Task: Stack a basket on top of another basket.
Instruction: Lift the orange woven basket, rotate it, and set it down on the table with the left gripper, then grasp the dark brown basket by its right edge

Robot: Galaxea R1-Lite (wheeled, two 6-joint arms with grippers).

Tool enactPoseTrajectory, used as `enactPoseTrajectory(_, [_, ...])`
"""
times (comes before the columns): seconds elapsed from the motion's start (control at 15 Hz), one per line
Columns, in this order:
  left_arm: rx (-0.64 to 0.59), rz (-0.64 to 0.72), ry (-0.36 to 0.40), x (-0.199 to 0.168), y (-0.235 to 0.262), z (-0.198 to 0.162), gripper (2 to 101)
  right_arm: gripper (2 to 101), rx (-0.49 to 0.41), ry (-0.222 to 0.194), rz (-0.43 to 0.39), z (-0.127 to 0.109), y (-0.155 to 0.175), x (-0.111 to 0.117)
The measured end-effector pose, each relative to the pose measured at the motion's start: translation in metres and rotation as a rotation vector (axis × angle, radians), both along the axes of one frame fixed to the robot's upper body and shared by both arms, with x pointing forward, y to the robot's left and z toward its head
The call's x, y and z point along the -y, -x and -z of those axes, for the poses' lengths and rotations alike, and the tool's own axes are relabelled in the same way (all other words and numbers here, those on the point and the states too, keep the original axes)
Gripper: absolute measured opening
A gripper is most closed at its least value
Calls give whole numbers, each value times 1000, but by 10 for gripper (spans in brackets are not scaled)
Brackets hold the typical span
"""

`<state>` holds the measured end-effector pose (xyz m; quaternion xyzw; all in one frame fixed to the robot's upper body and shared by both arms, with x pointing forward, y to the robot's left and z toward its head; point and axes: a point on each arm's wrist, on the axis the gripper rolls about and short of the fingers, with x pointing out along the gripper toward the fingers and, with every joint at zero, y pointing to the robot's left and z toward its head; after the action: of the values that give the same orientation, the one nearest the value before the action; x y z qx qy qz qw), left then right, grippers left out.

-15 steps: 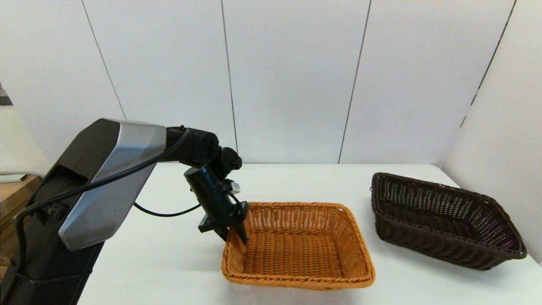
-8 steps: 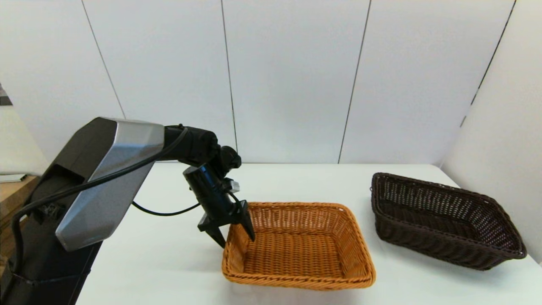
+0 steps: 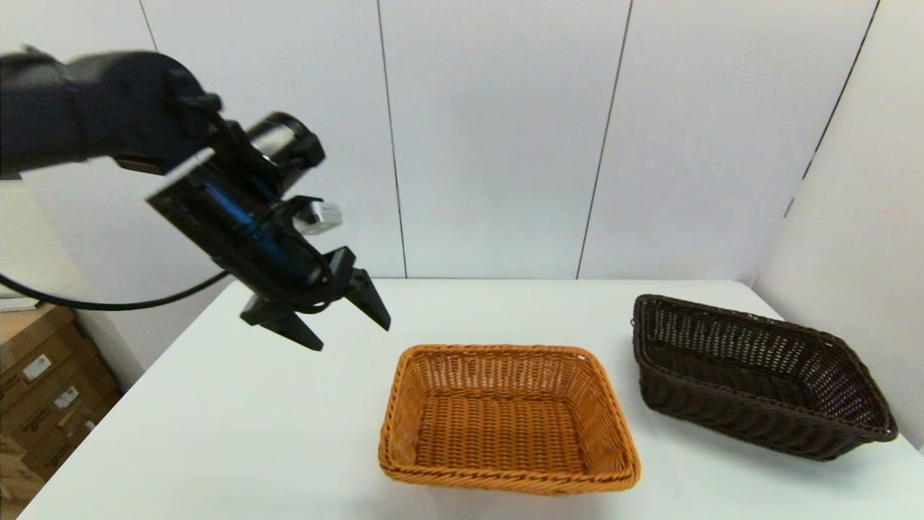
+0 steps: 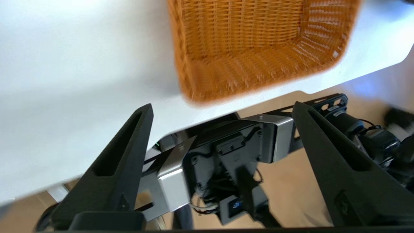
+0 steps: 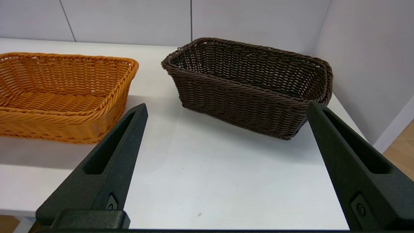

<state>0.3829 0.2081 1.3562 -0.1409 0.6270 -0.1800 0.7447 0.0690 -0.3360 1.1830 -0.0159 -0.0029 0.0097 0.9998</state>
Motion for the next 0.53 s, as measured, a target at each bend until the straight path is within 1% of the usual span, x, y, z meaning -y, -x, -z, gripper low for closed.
enactPoseTrajectory(0.13, [98,-27,-35,-21,47,-35,900,973,0,0,-1,0,0,0])
enactPoseTrajectory(0.27, [171,-59,-82,-43,99,-52,916,973,0,0,-1,0,0,0])
enactPoseTrajectory(0.4, [228,-100,-142,-68,154,-53,931,973,0,0,-1,0,0,0])
enactPoseTrajectory(0.53, [280,-148,-175,-92,206,-43,942,973,0,0,-1,0,0,0])
